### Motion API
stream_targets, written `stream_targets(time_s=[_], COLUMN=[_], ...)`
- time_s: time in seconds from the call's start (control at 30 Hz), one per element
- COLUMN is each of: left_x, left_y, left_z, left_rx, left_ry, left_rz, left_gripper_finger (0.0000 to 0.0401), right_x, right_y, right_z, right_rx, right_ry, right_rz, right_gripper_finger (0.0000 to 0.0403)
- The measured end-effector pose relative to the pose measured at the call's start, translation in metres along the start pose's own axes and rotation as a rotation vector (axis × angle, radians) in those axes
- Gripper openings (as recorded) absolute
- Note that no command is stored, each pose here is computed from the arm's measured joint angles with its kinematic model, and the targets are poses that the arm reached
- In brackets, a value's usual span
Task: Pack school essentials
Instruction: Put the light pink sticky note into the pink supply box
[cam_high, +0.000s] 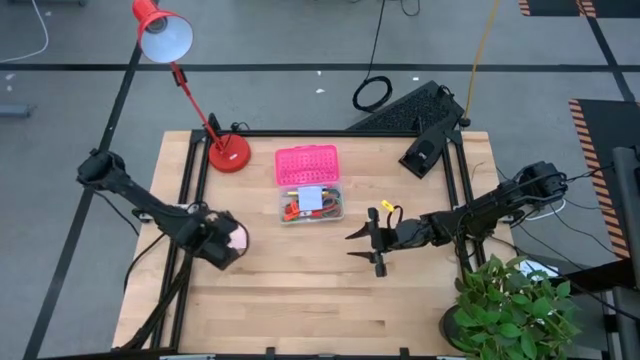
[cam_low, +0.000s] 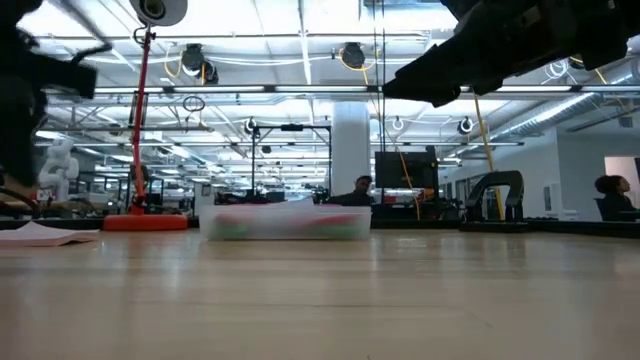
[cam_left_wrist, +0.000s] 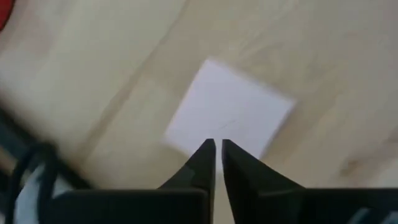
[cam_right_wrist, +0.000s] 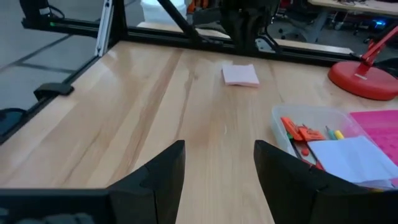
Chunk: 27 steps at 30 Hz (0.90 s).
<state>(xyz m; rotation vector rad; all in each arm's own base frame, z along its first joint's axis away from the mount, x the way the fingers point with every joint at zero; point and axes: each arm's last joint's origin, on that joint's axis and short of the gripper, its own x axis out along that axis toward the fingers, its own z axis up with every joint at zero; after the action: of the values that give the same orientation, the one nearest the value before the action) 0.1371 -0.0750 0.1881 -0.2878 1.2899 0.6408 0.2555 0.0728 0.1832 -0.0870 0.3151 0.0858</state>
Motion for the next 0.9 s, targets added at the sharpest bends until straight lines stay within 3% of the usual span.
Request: stream_targets(time_s=[0.07, 0.2, 0.37, 0.6, 0.9], left_x=[0.008, 0.019, 0.025, 0.026, 0.037], left_y=[0.004, -0.001, 0.002, -0.001, -0.010], left_z=[-0.007, -0.011, -0.009, -0.004, -0.010], left_rx=[-0.012, 0.015, -0.074, -0.062, 0.014], left_ry=[0.037, 0.066, 0.115, 0.056, 0.202], left_rz=[0.025, -0.057, -0.069, -0.090, -0.081], left_gripper_finger=[0.0014, 0.0006, 0.0067, 0.0160, 0.0199], right_x=[0.000, 0.000, 0.000, 0.000, 0.001], right_y=[0.000, 0.000, -0.001, -0.004, -0.005], right_z=[0.000, 0.002, 0.003, 0.003, 0.003], right_rx=[0.000, -0.001, -0.015, -0.048, -0.050], right_ry=[0.000, -0.016, -0.027, -0.029, -0.024], right_rz=[-0.001, -0.001, -0.030, -0.061, -0.061], right_gripper_finger=[0.0185, 0.0185, 0.0185, 0.0185, 0.0185])
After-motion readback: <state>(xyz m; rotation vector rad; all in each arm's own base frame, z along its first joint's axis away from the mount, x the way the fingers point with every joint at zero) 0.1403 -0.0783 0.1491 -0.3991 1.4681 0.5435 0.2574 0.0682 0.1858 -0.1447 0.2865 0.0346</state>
